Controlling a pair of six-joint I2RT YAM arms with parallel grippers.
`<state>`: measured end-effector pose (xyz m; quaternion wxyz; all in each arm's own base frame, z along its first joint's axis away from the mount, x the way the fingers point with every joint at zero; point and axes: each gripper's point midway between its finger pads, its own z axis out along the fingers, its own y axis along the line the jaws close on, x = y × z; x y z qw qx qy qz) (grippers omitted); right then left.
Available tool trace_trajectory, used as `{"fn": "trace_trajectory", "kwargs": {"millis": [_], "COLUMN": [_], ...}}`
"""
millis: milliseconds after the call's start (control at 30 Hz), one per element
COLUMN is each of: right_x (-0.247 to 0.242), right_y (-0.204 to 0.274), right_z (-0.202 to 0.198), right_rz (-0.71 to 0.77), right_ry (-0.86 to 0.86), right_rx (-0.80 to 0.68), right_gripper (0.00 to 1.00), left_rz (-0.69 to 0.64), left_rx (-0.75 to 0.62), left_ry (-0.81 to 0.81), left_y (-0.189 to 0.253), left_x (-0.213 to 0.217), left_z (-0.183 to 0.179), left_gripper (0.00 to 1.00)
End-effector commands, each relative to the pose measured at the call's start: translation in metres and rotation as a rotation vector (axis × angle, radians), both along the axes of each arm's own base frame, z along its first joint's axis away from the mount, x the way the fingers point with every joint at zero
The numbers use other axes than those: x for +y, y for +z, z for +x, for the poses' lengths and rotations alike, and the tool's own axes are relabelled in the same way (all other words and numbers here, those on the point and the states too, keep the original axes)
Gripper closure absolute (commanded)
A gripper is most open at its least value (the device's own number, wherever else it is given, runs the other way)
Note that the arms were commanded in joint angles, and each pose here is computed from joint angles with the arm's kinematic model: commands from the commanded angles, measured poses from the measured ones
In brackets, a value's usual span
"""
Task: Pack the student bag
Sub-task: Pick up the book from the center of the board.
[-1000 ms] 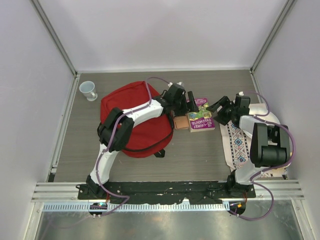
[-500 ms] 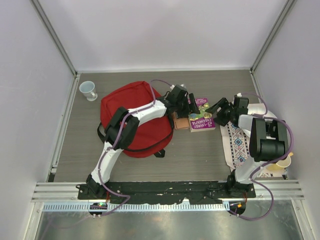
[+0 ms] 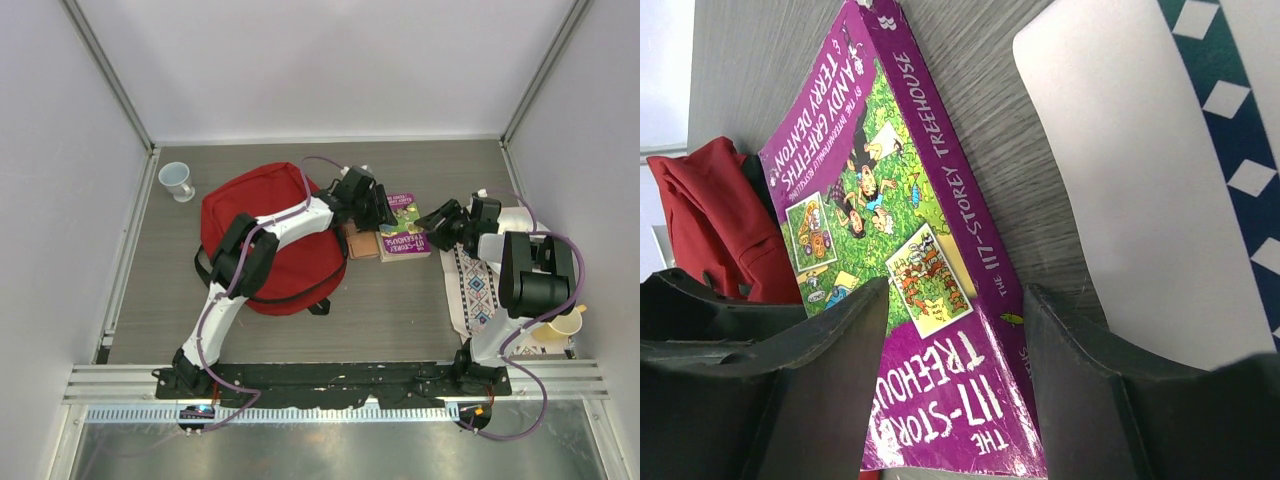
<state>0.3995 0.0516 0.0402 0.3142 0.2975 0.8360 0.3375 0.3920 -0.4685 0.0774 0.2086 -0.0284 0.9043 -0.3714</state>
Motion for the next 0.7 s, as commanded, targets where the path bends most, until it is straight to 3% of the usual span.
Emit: {"fn": "trace_trajectory", "kwargs": {"millis": [0,200,667], "right_x": [0.027,0.028,0.028], "right_y": [0.029,0.031,0.029], "right_z": [-0.003,-0.007,-0.011], "right_rz": [0.104,0.115,0.117], "right_ry": [0.087,0.087,0.080], "right_rx": [-0.074,-0.076,-0.066], "right_gripper": [0.40,0.40,0.40], "left_rz": [-0.107,-0.031,0.166], "left_rx": [-0.033,0.000,0.002], "left_ry": [-0.072,-0.026,0.027], "left_y": [0.027,0.011,-0.014], "left_x": [-0.029,-0.017,0.011], "left_z": [-0.006,-0.005,0.000], "left_gripper": [0.42,0.34,0.28]}}
